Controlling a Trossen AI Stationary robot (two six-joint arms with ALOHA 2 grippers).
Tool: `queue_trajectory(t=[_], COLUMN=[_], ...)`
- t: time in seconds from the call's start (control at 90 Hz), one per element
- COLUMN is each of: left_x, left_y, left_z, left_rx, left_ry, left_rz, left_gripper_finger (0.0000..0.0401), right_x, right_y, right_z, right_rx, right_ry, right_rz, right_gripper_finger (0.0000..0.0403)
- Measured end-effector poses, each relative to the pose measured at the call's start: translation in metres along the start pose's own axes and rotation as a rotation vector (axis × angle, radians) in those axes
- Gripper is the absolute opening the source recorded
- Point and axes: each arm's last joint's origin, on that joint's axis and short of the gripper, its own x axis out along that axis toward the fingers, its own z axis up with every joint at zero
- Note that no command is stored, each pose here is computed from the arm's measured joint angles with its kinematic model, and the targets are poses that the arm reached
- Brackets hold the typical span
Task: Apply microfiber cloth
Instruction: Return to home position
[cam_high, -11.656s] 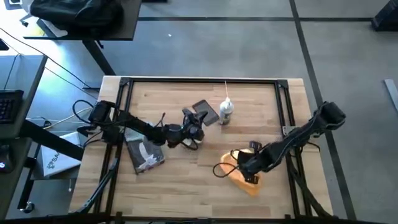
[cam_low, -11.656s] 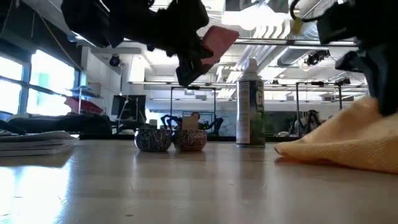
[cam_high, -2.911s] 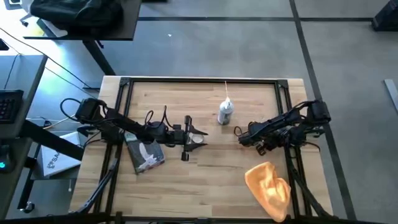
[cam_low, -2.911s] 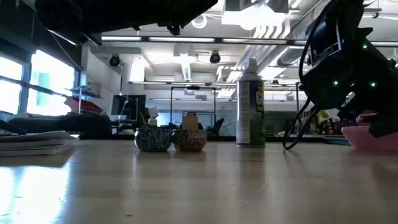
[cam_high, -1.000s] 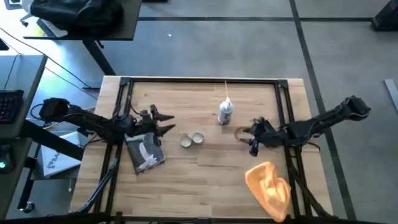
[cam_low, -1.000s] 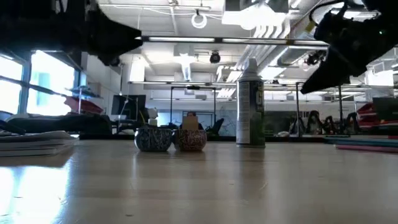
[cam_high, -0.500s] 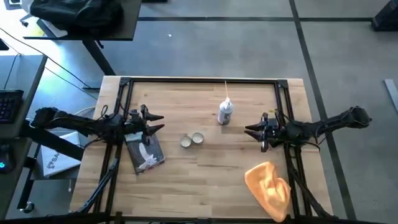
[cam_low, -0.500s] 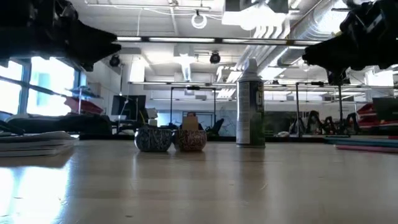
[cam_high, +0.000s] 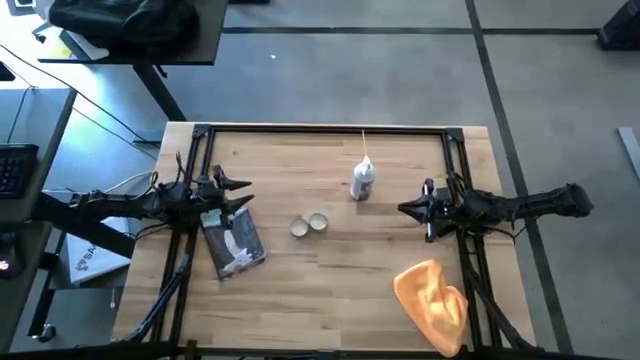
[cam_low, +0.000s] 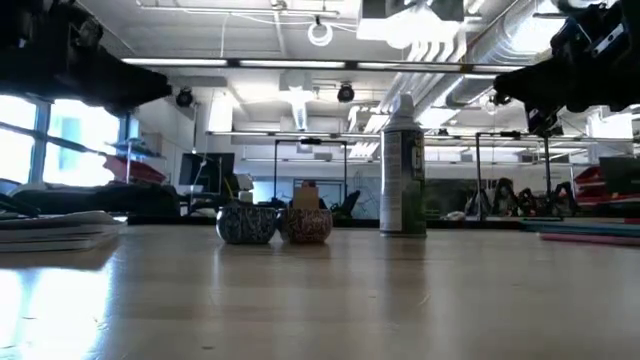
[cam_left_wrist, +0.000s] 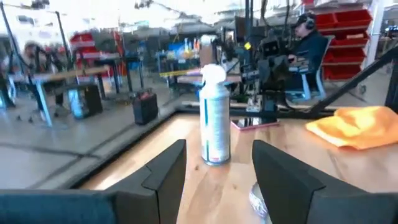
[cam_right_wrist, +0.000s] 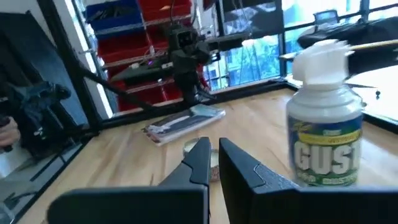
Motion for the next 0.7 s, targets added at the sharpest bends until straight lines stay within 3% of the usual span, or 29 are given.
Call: queue_trajectory(t=[0.267, 0.378, 0.556, 0.7], left_x=[0.0, 0.0, 0.001, 0.001], left_y=[-0.003, -0.002, -0.001, -0.001], left_z=[-0.002, -0.002, -0.001, -0.001], left_rx=[0.0, -0.002, -0.023, -0.073], left_ry=[0.01, 0.004, 0.004, 0.004], left_rz=[-0.143, -0.132, -0.098, -0.097], left_gripper_finger=[0.0163, 0.0163, 0.016, 0.0125], right_x=[-0.008, -0.007, -0.006, -0.006], right_y=[-0.002, -0.005, -0.006, -0.006], right_z=[-0.001, -0.007, -0.009, -0.009], right_rx=[-0.026, -0.028, -0.087, -0.087], right_ry=[0.005, 0.058, 0.084, 0.083], right_rz=[-0.001, -0.086, -0.102, -0.102], right_gripper_finger=[0.0, 0.0, 0.0, 0.0])
